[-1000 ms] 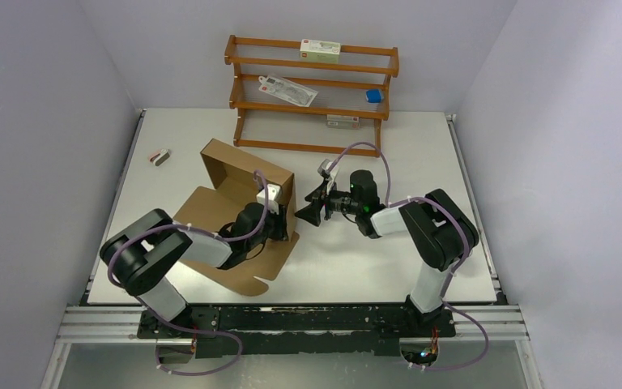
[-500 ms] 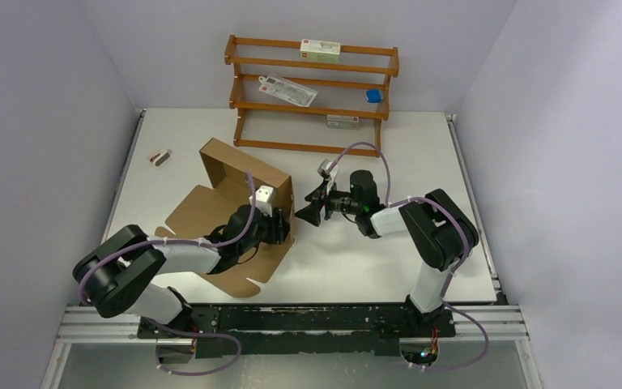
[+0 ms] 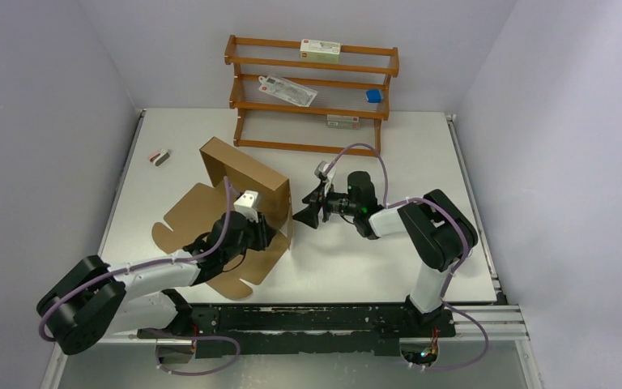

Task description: Fold the paper box

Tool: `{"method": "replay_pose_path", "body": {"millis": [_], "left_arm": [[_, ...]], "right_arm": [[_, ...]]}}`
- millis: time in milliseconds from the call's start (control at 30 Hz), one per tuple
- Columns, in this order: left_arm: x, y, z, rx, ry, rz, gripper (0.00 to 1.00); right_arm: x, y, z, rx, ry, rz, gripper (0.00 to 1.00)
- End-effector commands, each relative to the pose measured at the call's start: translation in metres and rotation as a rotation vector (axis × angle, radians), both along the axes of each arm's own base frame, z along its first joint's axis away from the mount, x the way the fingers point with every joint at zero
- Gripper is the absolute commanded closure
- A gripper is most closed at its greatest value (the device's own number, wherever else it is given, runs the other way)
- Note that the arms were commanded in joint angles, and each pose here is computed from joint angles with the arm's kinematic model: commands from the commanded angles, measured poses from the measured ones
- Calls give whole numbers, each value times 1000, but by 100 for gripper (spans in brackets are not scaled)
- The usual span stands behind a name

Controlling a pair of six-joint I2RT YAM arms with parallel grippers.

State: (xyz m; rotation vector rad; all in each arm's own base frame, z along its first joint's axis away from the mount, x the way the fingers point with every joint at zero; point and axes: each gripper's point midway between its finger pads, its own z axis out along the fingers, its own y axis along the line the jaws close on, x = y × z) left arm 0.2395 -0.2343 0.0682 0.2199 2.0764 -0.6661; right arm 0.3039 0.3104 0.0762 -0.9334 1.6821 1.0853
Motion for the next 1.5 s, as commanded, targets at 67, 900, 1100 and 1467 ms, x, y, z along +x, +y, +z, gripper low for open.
{"method": "replay_pose_path", "body": {"millis": [67, 900, 1100, 1467], "left_arm": [[14, 34, -14, 31, 62, 148, 76], [7, 25, -62, -23, 232, 125, 81], [2, 23, -68, -45, 250, 115, 82], [-12, 7, -71, -99, 284, 70, 84]], "right_arm": [[-4, 6, 8, 17, -40, 16, 25], [-4, 28, 36, 71, -155, -182, 0], [15, 24, 37, 62, -183, -355, 0], [16, 27, 28, 68, -182, -516, 0]]}}
